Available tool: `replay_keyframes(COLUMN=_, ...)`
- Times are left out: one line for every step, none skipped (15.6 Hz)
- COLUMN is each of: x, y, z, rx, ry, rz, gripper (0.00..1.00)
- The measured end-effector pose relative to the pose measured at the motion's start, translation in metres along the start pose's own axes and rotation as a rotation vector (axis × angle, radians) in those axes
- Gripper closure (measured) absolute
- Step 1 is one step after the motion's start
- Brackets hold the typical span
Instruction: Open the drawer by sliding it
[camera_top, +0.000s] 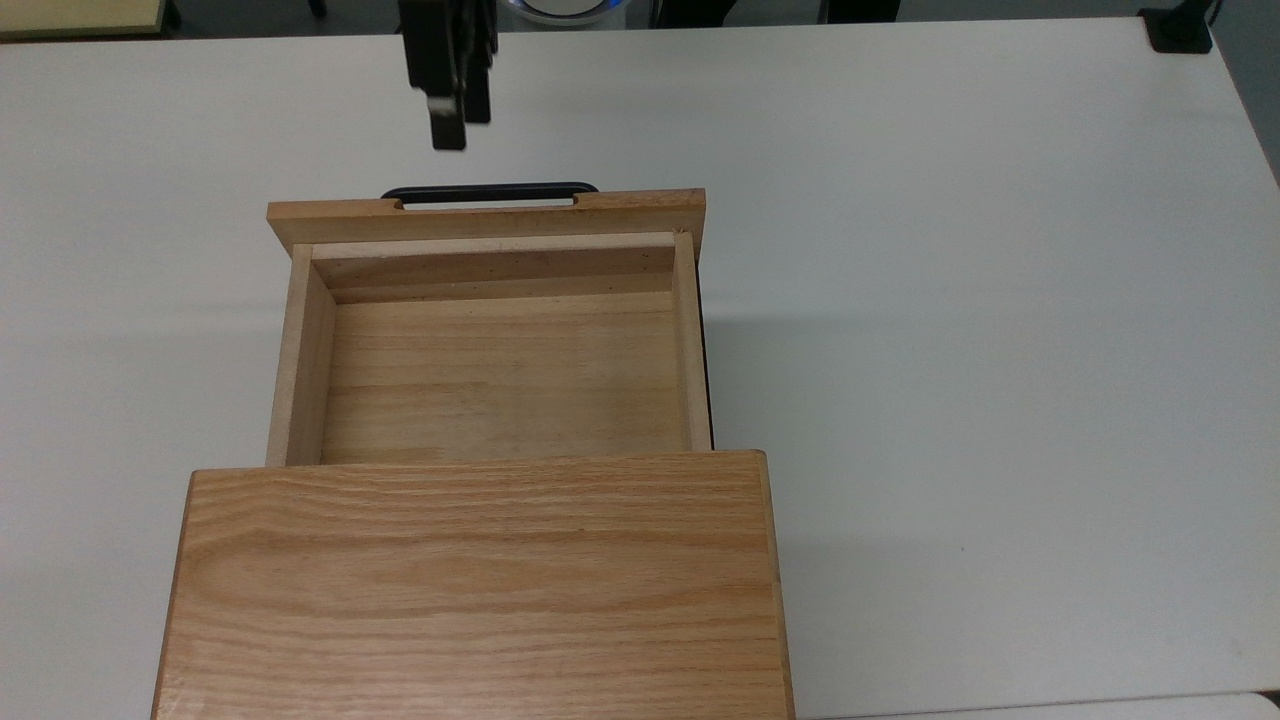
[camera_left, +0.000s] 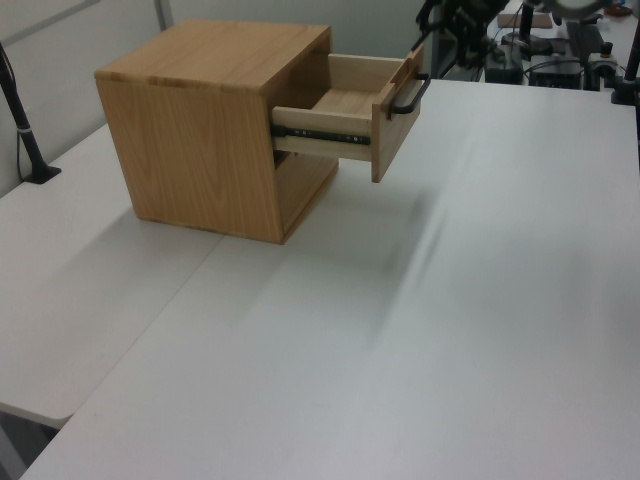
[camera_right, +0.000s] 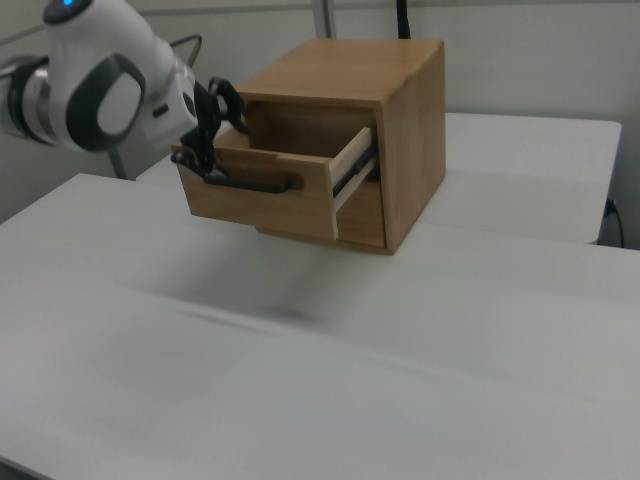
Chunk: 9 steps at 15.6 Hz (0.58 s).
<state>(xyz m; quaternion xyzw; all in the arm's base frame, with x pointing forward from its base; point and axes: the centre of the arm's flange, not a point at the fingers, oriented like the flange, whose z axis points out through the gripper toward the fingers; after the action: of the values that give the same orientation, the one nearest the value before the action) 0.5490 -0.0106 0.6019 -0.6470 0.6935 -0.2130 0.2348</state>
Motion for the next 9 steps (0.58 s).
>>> replay_keyframes(x=0.001, y=-0.005, z=-0.009, rx=-0.009, ry=0.001, rz=0.0, gripper=0.12)
replay_keyframes(x=0.001, y=-0.009, z=-0.016, rx=-0.023, ry=0.001, rz=-0.01, gripper=0.01)
replay_keyframes(x=0.0, y=-0.012, z=-0.022, rx=-0.043, ry=0.002, rz=-0.032, gripper=0.0)
replay_keyframes(x=0.0, y=-0.014, z=-0.028, rx=-0.07, ry=0.002, rz=-0.064, gripper=0.0)
replay_keyframes(x=0.0, y=-0.016, z=-0.034, rx=-0.102, ry=0.0, rz=-0.106, gripper=0.0)
replay_keyframes(x=-0.001, y=-0.018, z=-0.04, rx=-0.137, ry=-0.004, rz=-0.159, gripper=0.0)
replay_keyframes(x=-0.002, y=-0.018, z=-0.045, rx=-0.174, ry=-0.011, rz=-0.223, gripper=0.0)
replay_keyframes(x=-0.003, y=-0.017, z=-0.05, rx=-0.212, ry=-0.023, rz=-0.298, gripper=0.0)
replay_keyframes(x=-0.005, y=-0.015, z=-0.053, rx=-0.252, ry=-0.038, rz=-0.381, gripper=0.0)
